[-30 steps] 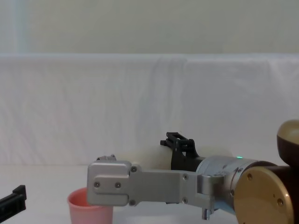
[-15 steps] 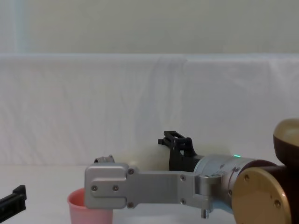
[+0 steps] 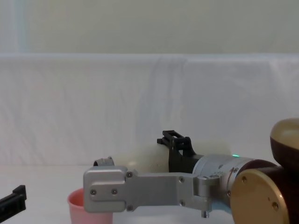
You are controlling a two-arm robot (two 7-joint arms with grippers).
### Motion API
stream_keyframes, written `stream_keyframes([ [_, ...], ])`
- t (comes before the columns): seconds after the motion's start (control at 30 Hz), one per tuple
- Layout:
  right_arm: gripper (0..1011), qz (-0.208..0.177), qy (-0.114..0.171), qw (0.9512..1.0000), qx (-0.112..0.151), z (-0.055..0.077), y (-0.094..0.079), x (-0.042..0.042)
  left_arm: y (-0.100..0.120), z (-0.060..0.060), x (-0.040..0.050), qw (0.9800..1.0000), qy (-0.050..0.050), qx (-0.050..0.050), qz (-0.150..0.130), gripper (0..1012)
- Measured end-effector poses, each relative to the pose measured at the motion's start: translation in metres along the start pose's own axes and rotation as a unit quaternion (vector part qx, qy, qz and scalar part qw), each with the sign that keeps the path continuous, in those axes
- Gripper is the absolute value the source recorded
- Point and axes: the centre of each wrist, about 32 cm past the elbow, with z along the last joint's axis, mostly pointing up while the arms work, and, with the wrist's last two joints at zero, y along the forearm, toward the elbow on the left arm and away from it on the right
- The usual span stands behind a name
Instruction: Grasp the thermos with one hand and pour water into the cup lid.
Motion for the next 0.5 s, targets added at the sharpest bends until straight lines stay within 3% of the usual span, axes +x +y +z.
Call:
stream_keyframes([
  [0.5, 951, 0.000, 0.000, 1.0000, -0.001, -0.0003, -0.0001, 0.0004, 0.0000, 0.0000, 0.0000, 1.0000, 0.000, 0.000, 0.000, 1001],
])
